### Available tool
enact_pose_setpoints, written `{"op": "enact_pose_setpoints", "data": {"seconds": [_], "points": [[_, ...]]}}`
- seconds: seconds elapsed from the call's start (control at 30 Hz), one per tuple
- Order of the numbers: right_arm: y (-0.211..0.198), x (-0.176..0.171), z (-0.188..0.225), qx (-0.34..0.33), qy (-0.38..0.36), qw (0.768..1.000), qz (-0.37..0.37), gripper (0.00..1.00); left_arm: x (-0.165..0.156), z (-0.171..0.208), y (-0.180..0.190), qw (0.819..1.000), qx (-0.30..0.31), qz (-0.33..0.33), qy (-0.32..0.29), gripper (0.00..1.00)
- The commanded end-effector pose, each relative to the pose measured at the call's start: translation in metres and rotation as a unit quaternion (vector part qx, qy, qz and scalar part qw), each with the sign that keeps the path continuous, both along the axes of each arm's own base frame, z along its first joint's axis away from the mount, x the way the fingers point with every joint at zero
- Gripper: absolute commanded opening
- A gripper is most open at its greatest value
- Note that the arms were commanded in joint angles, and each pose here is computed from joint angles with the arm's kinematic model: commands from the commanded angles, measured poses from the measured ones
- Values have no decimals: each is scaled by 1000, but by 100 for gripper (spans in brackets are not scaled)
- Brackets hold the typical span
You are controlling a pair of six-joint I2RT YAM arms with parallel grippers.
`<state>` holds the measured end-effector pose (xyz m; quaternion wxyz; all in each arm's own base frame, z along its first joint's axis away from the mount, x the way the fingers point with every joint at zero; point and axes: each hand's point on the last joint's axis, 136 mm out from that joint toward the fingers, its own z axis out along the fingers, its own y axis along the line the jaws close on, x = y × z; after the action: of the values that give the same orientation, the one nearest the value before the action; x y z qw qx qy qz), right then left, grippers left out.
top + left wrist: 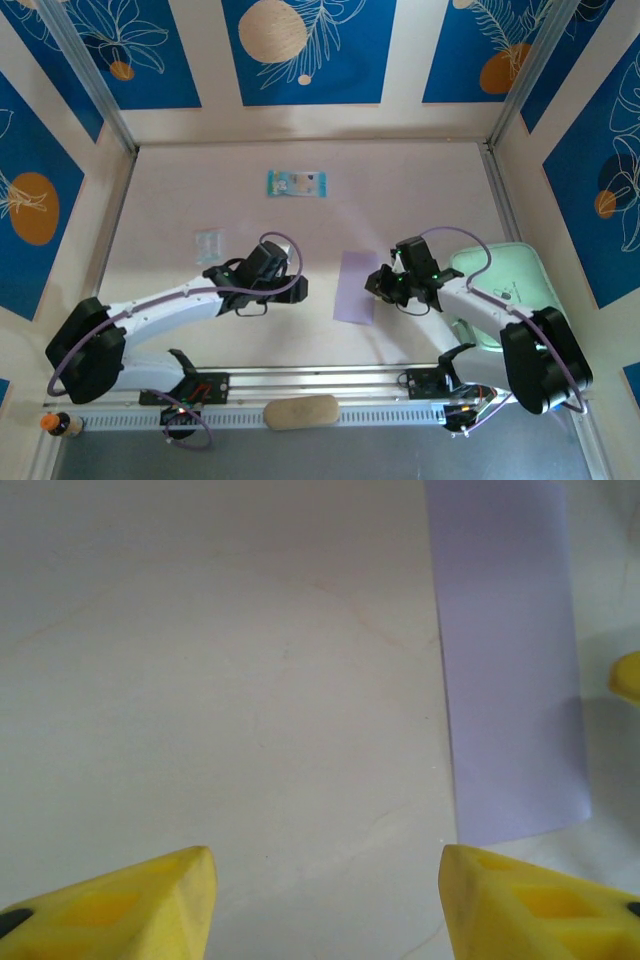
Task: Fold a paper plane with a square sheet of paper (pick it up from the middle)
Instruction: Third fold the triangle at the center of the table.
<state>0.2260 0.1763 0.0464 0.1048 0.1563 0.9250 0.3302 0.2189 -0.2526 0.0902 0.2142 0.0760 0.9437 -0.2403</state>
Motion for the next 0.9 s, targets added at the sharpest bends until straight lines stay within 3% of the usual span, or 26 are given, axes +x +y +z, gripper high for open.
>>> {"op": "enact_pose_setpoints", "data": {"seconds": [0.0, 0.23, 0.6, 0.87], "points": [[9, -4, -3, 16, 16, 999, 28, 13, 2, 8, -13, 999, -41, 1, 11, 60], [16, -12, -26, 13, 62, 997, 51, 11, -1, 5, -12, 999, -42, 3, 20, 60], [65, -26, -41, 14, 79, 982, 173, 12, -4, -13, -23, 996, -60, -8, 69, 61], [76, -10, -19, 36, 44, 987, 147, 13, -7, -32, -21, 991, -71, 4, 110, 59]]}}
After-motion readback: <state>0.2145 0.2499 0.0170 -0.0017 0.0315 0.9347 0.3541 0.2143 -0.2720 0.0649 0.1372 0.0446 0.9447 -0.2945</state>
